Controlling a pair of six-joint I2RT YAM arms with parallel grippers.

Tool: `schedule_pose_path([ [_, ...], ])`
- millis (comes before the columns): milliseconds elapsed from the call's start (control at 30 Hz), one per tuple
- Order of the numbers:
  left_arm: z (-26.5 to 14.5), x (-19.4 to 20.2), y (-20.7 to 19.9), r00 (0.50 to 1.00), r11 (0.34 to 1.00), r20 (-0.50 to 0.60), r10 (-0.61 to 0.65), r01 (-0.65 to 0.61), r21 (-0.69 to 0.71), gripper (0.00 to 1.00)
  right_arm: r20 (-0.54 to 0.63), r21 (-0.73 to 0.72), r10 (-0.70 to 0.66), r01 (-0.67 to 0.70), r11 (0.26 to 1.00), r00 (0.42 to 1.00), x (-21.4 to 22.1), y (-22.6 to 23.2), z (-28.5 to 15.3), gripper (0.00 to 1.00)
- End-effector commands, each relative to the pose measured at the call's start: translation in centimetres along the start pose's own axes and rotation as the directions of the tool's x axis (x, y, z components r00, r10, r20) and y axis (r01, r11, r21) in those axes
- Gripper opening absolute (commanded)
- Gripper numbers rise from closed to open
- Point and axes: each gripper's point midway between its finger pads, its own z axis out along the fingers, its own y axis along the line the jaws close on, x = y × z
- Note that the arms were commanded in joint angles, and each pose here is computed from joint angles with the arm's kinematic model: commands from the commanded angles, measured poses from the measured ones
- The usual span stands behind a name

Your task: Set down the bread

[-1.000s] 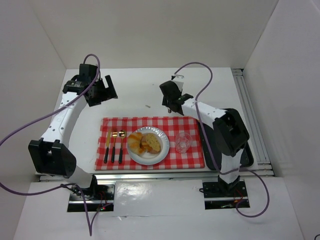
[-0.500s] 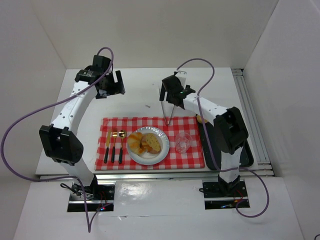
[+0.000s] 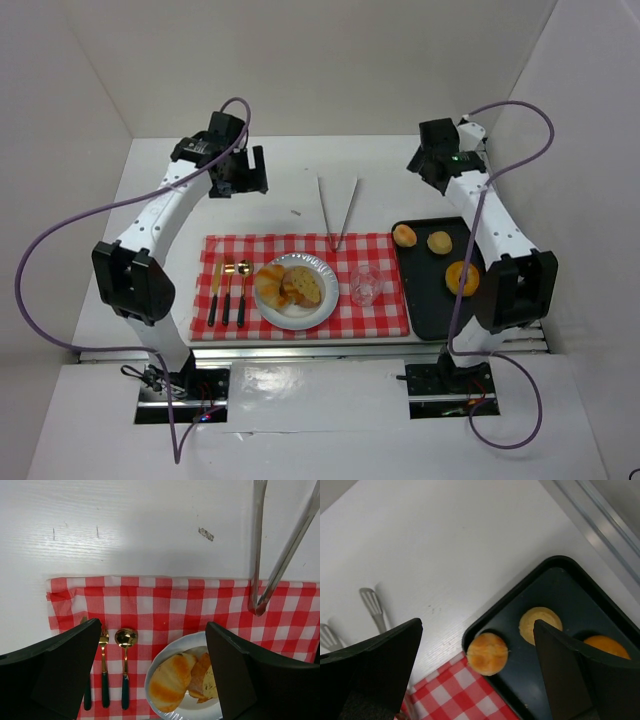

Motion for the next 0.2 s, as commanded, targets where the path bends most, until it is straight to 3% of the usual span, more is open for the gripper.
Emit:
schedule_pose_path([
  [0,-0.6,-0.4,-0.9,1.0,0.999,0.005,-0.016,0.016,0.033,0.99,-0.067,0.098,-0.024,0.03,0.995,0.997,2.0,-3.2,-0.2,0.99],
  [167,-0.6,-0.1,-0.9,1.0,0.999,0.001,-0.016,0.016,0.041,0.99,-0.108,0.083,-0.023,0.032,0.996,0.994,3.3,-4.4,0.7,0.99],
])
